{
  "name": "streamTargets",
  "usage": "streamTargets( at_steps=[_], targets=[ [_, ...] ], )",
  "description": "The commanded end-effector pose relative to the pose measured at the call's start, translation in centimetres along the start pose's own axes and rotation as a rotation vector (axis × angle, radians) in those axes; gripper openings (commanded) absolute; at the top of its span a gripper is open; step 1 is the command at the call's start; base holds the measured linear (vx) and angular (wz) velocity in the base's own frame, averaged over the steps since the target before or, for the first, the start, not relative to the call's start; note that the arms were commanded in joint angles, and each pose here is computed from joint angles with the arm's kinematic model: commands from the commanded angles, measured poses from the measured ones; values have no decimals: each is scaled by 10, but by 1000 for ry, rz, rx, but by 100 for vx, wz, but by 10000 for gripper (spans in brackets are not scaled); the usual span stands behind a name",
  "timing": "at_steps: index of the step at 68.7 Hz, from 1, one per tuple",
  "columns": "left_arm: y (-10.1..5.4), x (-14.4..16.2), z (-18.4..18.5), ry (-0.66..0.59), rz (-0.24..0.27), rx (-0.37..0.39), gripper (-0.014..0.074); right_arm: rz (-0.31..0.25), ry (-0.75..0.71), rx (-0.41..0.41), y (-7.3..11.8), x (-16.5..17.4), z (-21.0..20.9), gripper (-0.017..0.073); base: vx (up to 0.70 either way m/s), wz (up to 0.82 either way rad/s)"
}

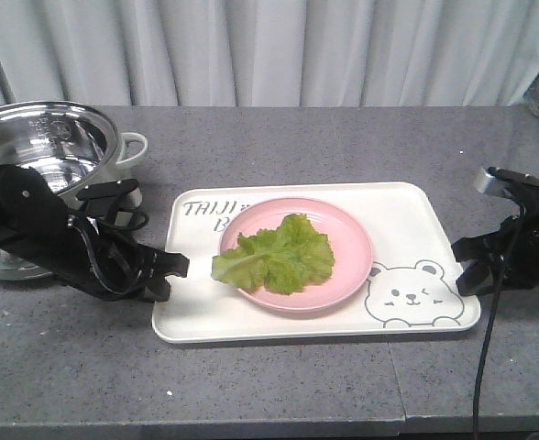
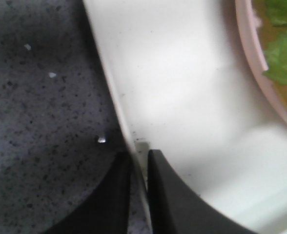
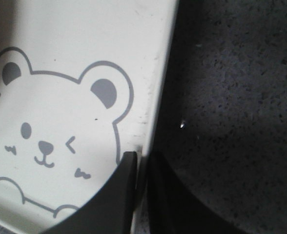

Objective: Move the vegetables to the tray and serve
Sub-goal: 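Close both grippers on the tray's side rims and lift it, then hold the tray level with both grippers while the base turns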

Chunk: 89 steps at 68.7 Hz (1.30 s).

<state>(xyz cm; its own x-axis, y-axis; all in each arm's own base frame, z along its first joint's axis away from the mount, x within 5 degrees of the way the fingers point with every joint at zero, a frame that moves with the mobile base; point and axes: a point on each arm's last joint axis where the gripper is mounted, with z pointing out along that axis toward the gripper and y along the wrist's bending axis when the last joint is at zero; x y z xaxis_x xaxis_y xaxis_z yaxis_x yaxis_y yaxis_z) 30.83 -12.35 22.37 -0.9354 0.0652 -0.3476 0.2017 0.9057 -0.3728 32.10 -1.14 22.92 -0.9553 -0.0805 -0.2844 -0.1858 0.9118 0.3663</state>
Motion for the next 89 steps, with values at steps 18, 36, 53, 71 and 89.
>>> streamTargets(
  at_steps=[18, 36, 53, 71, 89],
  targets=[
    [-37, 5, -92, -220, 86, 85, -7, -70, -176, -102, 54, 10, -72, -4, 0, 0],
    [-45, 24, -131, -256, 124, 88, -7, -99, -220, -162, 77, 27, -98, -4, 0, 0],
    [-42, 45, -161, -266, 127, -3, -6, -120, -200, -199, 90, 51, -83, -4, 0, 0],
    [-28, 71, -156, -229, 91, -74, -6, -191, -127, -234, 112, 61, -67, -4, 0, 0],
    [-20, 90, -146, -205, 60, -82, -6, -174, -129, -181, 114, 70, -77, -4, 0, 0]
  ],
)
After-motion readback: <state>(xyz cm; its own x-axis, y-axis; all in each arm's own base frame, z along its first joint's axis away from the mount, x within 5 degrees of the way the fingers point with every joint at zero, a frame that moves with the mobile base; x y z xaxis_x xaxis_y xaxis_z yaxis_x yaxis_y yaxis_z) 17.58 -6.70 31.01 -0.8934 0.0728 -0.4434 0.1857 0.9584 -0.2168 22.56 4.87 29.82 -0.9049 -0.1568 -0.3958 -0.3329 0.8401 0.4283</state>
